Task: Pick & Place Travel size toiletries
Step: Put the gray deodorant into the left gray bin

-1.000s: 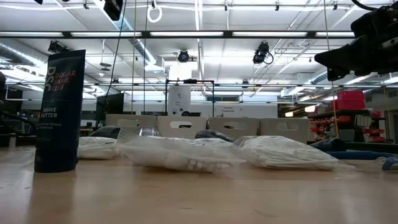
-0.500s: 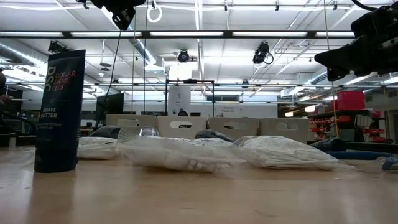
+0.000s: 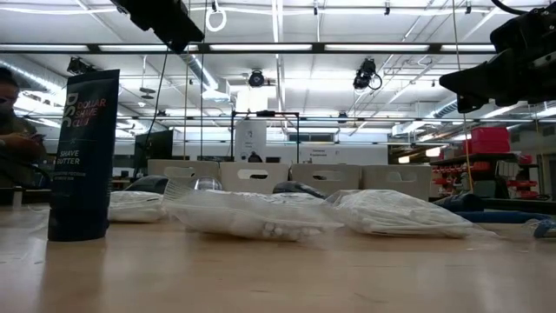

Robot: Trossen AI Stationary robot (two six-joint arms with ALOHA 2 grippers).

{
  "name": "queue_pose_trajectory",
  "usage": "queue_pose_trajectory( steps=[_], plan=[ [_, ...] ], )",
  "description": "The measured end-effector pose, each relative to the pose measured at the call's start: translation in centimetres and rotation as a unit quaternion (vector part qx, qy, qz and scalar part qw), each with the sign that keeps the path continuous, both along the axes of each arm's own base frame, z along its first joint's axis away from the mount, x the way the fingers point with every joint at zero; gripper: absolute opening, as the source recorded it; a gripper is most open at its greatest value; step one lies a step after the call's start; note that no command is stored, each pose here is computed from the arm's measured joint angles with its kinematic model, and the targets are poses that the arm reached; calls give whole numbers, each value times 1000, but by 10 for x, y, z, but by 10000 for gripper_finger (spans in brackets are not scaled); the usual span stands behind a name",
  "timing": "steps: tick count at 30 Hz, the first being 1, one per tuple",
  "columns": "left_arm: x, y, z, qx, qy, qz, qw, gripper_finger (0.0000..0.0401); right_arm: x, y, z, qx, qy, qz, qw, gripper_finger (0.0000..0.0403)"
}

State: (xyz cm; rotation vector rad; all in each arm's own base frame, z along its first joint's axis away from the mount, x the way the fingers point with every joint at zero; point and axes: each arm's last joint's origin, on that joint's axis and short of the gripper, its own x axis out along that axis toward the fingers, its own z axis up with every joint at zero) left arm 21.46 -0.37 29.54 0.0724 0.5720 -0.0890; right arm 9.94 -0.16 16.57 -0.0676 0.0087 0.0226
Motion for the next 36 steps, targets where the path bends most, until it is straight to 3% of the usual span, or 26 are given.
queue_pose_trajectory(
  steps=[11,23,36],
  plan=[
    [4,2,-9,63,31,0,998,29,0,0,0,0,0,0,1000,14],
    [0,2,-30,8,60,32,998,30,0,0,0,0,0,0,1000,14],
    [-6,2,-55,33,96,17,995,30,0,0,0,0,0,0,1000,14]
  ],
)
